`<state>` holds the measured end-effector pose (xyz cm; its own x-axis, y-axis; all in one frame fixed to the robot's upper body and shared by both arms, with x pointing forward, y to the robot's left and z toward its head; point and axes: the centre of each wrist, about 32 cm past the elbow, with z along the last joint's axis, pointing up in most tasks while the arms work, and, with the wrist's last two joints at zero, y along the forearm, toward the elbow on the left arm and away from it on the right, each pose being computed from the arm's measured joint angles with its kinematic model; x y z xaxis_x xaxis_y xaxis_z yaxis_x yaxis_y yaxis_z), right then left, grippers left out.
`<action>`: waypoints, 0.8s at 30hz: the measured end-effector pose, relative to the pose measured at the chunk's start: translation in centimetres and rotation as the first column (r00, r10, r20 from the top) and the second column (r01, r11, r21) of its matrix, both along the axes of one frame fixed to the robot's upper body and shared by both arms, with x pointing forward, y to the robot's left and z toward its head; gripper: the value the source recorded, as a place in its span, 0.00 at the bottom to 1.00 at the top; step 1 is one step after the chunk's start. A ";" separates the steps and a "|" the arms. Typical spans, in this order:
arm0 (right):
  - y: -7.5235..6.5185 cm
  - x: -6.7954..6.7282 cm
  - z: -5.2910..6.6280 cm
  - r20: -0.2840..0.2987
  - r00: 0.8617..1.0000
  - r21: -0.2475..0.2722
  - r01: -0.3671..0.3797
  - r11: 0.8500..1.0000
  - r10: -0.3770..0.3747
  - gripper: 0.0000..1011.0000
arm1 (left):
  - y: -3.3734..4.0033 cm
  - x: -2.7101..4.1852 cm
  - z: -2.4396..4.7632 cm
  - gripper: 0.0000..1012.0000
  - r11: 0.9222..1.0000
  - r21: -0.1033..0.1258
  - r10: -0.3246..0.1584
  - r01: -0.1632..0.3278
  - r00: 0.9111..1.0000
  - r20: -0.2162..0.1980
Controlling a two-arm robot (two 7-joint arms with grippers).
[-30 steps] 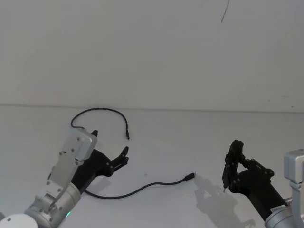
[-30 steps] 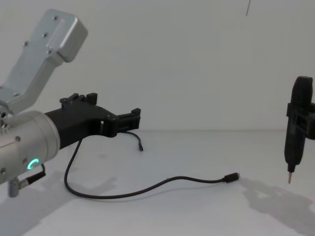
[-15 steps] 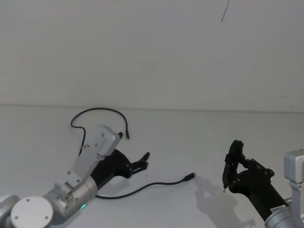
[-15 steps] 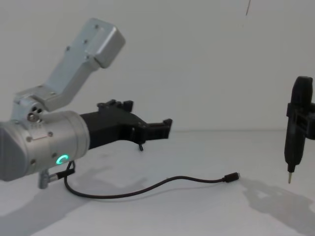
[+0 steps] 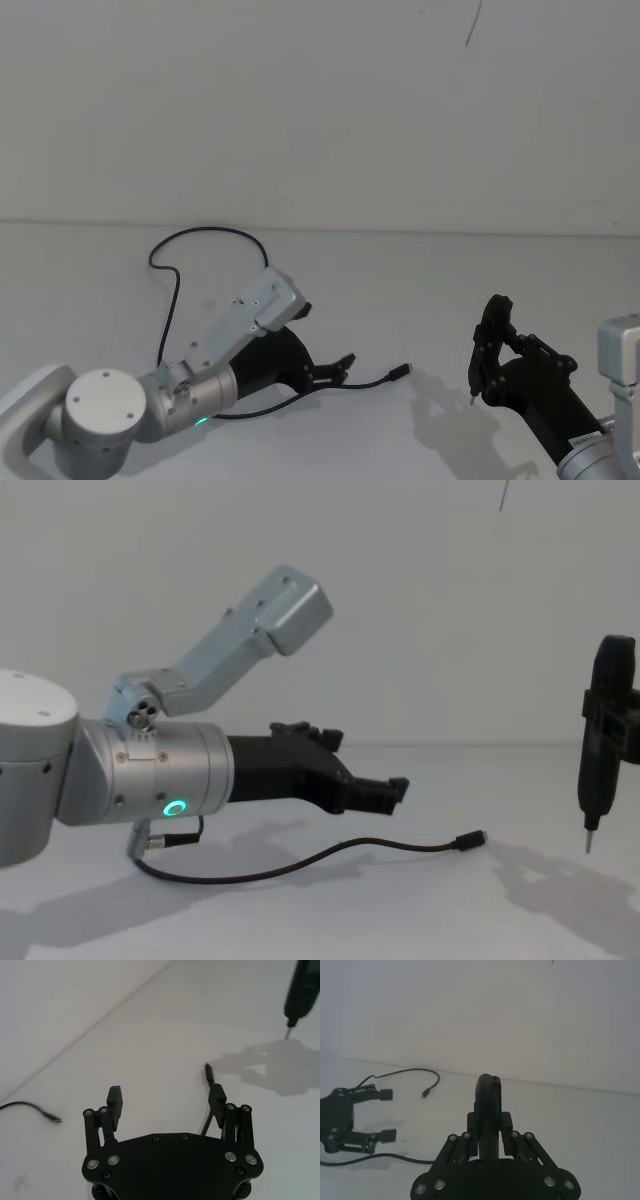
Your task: Pick up the data cable with the one hand.
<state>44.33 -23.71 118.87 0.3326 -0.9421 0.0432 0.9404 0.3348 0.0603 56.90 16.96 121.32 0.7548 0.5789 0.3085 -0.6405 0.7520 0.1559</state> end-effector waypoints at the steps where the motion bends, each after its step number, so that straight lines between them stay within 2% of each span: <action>1: 0.0 0.0 0.0 0.000 1.000 0.000 0.000 1.000 0.000 0.27 | -0.04 0.18 0.02 0.99 1.000 0.008 -0.013 0.013 1.000 -0.006; 2: 0.0 0.0 0.0 0.000 1.000 0.000 0.000 1.000 0.000 0.27 | -0.09 0.56 0.02 0.99 0.999 0.023 -0.030 0.030 0.999 -0.016; 4: 0.0 0.0 0.0 0.000 1.000 0.000 0.000 1.000 0.000 0.27 | -0.14 0.97 0.09 0.99 0.998 0.039 -0.055 0.056 0.998 -0.029; 5: 0.0 0.0 0.0 0.000 1.000 0.000 0.000 1.000 0.000 0.27 | -0.14 0.97 0.09 0.99 0.998 0.039 -0.055 0.056 0.998 -0.029; 8: 0.0 0.0 0.0 0.000 1.000 0.000 0.000 1.000 0.000 0.27 | -0.03 1.58 0.21 0.99 0.994 0.062 -0.083 0.086 0.995 -0.046; 11: 0.0 0.0 0.0 0.000 1.000 0.000 0.000 1.000 0.000 0.27 | 0.09 1.94 0.26 0.99 0.992 0.075 -0.100 0.105 0.993 -0.060; 18: 0.0 0.0 0.0 0.000 1.000 0.000 0.000 1.000 0.000 0.27 | 0.51 2.59 0.37 0.99 0.987 0.091 -0.123 0.131 0.989 -0.083; 24: 0.0 0.0 0.0 0.000 1.000 0.000 0.000 1.000 0.000 0.27 | 0.93 3.08 0.29 0.99 0.985 0.093 -0.133 0.143 0.986 -0.105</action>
<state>44.33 -23.71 118.87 0.3327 -0.9421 0.0432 0.9403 0.3348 0.0604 59.98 17.89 121.62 0.8547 0.4369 0.2803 -0.5095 0.8094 0.2920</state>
